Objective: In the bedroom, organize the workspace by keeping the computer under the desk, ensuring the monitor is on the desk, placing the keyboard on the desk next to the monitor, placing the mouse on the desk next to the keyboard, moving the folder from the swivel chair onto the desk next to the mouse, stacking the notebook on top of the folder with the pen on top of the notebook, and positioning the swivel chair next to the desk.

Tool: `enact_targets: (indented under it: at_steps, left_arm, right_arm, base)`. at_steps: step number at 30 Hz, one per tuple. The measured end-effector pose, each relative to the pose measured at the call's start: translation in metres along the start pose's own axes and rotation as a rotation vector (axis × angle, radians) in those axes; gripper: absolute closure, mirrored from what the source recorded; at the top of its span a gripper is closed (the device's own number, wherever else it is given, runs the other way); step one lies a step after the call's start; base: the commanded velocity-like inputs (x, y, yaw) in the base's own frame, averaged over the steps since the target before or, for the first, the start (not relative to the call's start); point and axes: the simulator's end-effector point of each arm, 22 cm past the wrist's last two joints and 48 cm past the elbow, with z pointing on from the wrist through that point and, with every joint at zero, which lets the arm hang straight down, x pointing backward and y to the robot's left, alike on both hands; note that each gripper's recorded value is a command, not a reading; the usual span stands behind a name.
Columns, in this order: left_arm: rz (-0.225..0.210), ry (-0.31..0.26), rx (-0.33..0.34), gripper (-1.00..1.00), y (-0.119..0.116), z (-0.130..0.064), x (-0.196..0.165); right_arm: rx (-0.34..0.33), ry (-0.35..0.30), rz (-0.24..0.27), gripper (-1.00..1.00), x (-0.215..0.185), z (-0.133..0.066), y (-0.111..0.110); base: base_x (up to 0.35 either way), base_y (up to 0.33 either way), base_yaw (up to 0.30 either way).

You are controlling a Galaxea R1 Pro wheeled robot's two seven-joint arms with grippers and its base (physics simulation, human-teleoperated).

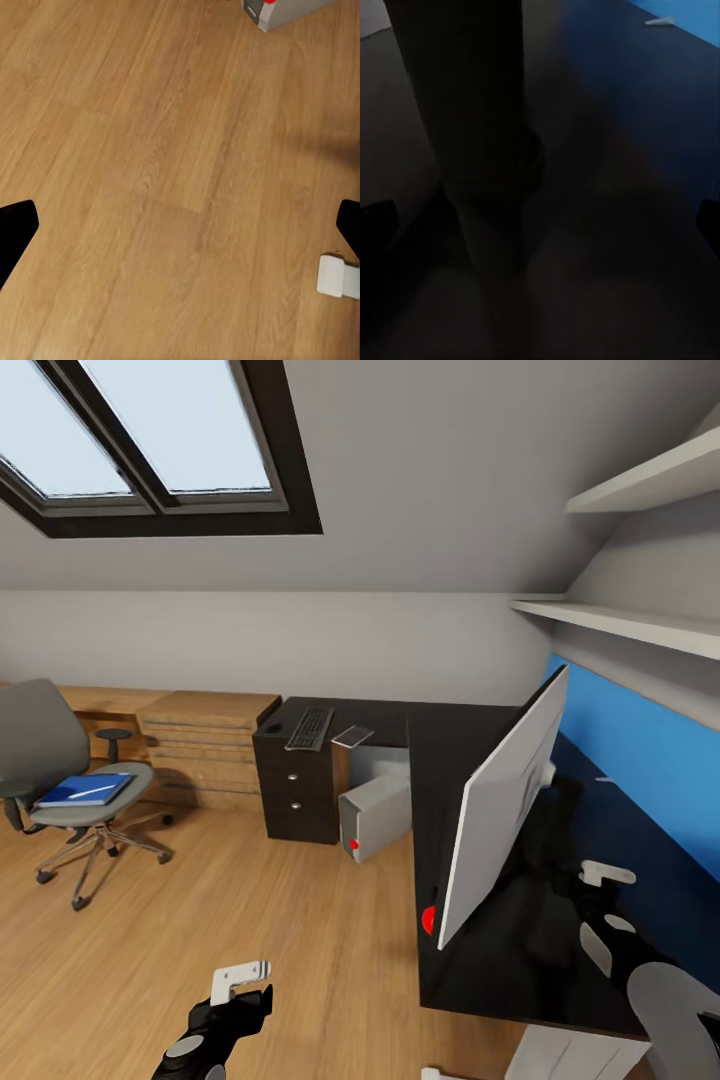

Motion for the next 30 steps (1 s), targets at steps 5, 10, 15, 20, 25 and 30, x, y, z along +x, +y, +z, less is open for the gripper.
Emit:
enact_targets:
  at_steps: [5,10,15,20,25,30]
  left_arm:
    - [0.000,0.000,0.000,-1.00,0.000,0.000,0.000]
    - [-0.001,-0.001,0.000,-1.00,0.000,0.000,0.000]
    - [-0.001,-0.001,0.000,-1.00,0.000,0.000,0.000]
    - [-0.001,-0.001,0.000,-1.00,0.000,0.000,0.000]
    - [0.000,-0.001,0.000,-1.00,0.000,0.000,0.000]
    - [0.000,-0.001,0.000,-1.00,0.000,0.000,0.000]
  right_arm:
    - [0.000,0.000,0.000,-1.00,0.000,0.000,0.000]
    - [0.000,-0.001,0.000,-1.00,0.000,0.000,0.000]
    - [-0.001,-0.007,-0.002,-1.00,-0.002,0.000,0.000]
    - [-0.006,-0.029,-0.010,-1.00,-0.006,0.000,0.002]
    - [-0.009,-0.065,-0.014,-1.00,-0.014,0.000,0.003]
    - [-0.012,-0.104,-0.016,-1.00,-0.022,-0.001,0.005]
  base:
    - [0.049,0.000,0.000]
    - [0.008,0.000,0.000]
    - [0.001,0.000,0.000]
    - [0.000,0.000,0.000]
    - [0.000,0.000,0.000]
    - [0.000,0.000,0.000]
